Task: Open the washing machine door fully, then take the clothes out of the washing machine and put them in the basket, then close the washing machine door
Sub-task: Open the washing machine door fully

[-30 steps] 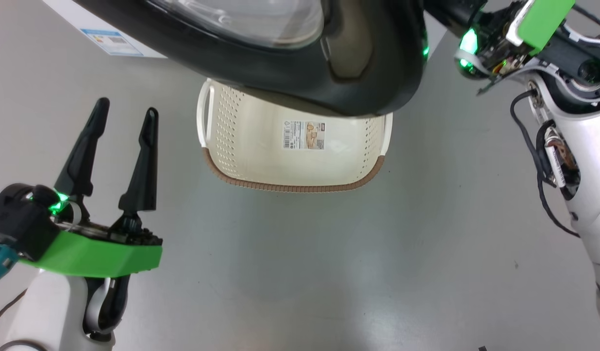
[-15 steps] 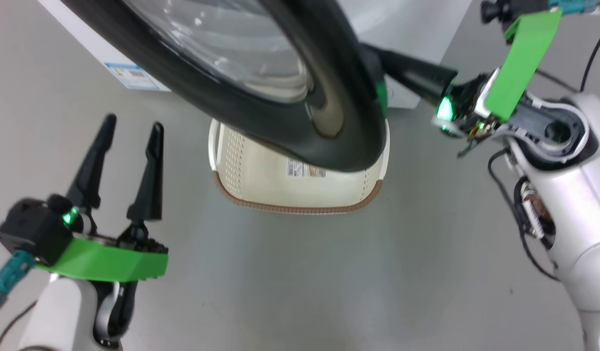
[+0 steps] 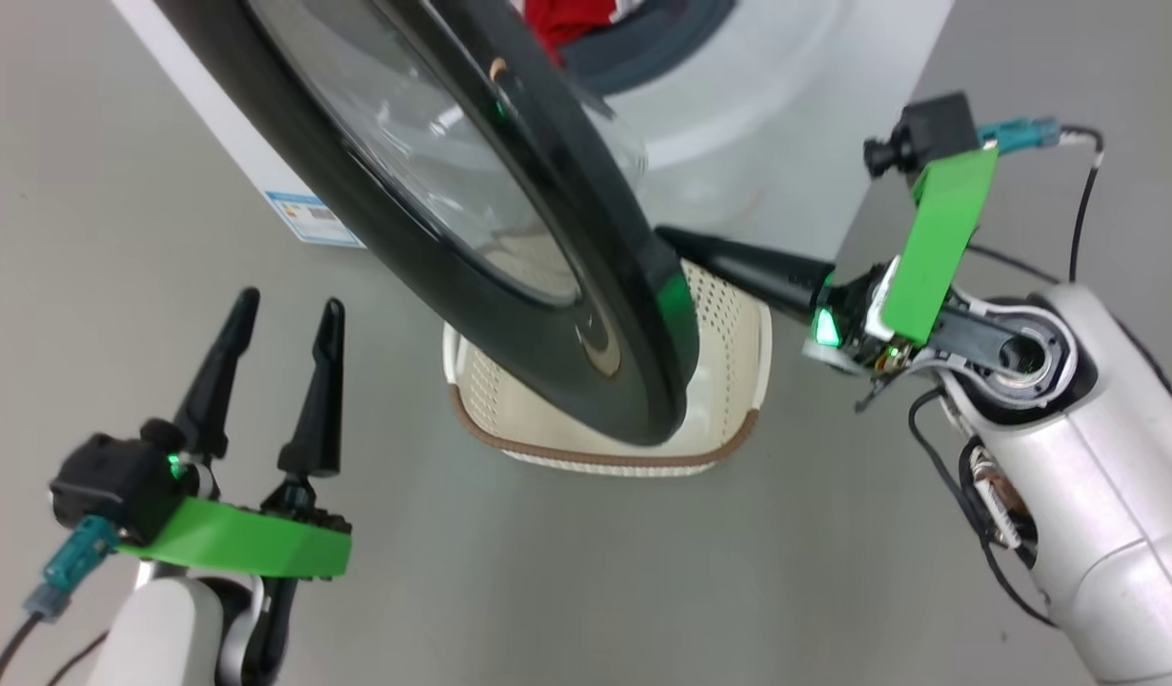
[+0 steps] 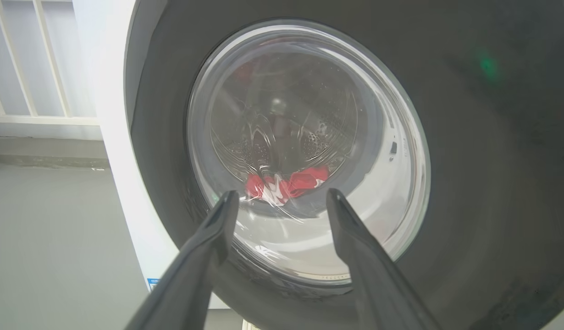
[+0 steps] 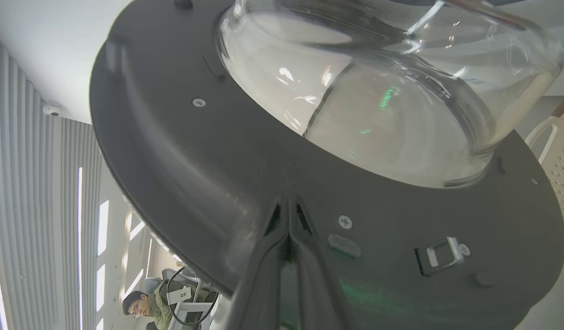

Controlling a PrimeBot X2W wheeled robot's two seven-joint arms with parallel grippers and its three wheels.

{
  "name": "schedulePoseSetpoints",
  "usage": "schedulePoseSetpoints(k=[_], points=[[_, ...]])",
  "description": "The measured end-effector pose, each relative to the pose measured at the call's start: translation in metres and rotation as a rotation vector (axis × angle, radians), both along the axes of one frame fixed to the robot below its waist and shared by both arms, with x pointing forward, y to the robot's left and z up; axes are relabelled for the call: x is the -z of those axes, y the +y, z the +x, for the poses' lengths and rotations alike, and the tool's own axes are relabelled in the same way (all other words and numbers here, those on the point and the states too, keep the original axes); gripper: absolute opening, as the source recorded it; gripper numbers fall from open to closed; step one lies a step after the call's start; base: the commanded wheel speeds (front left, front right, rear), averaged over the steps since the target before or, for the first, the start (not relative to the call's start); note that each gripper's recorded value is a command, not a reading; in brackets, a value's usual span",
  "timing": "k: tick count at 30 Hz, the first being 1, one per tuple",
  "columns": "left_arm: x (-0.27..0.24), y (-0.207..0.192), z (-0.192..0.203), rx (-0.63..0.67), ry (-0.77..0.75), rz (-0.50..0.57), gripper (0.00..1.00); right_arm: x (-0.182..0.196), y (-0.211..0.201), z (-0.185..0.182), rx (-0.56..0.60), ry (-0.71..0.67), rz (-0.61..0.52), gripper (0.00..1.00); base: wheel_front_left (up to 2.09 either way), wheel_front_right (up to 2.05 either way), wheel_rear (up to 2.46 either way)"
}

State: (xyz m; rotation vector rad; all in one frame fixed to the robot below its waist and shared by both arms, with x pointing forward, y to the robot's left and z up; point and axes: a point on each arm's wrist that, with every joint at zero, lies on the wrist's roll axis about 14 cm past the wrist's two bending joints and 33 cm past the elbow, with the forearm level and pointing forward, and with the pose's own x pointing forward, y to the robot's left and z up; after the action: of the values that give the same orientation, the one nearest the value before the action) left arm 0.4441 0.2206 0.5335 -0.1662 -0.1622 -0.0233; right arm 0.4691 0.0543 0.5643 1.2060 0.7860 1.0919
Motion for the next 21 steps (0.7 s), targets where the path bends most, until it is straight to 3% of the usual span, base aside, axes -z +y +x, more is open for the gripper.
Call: schedulePoseSetpoints(k=[21], points=[[-0.019,0.041,-0.067,-0.154,-0.022,0.006,1.0,0.005,0.066,-0.063,-0.193,0.037,-0.055,0.0,0.0,0.0,0.0]])
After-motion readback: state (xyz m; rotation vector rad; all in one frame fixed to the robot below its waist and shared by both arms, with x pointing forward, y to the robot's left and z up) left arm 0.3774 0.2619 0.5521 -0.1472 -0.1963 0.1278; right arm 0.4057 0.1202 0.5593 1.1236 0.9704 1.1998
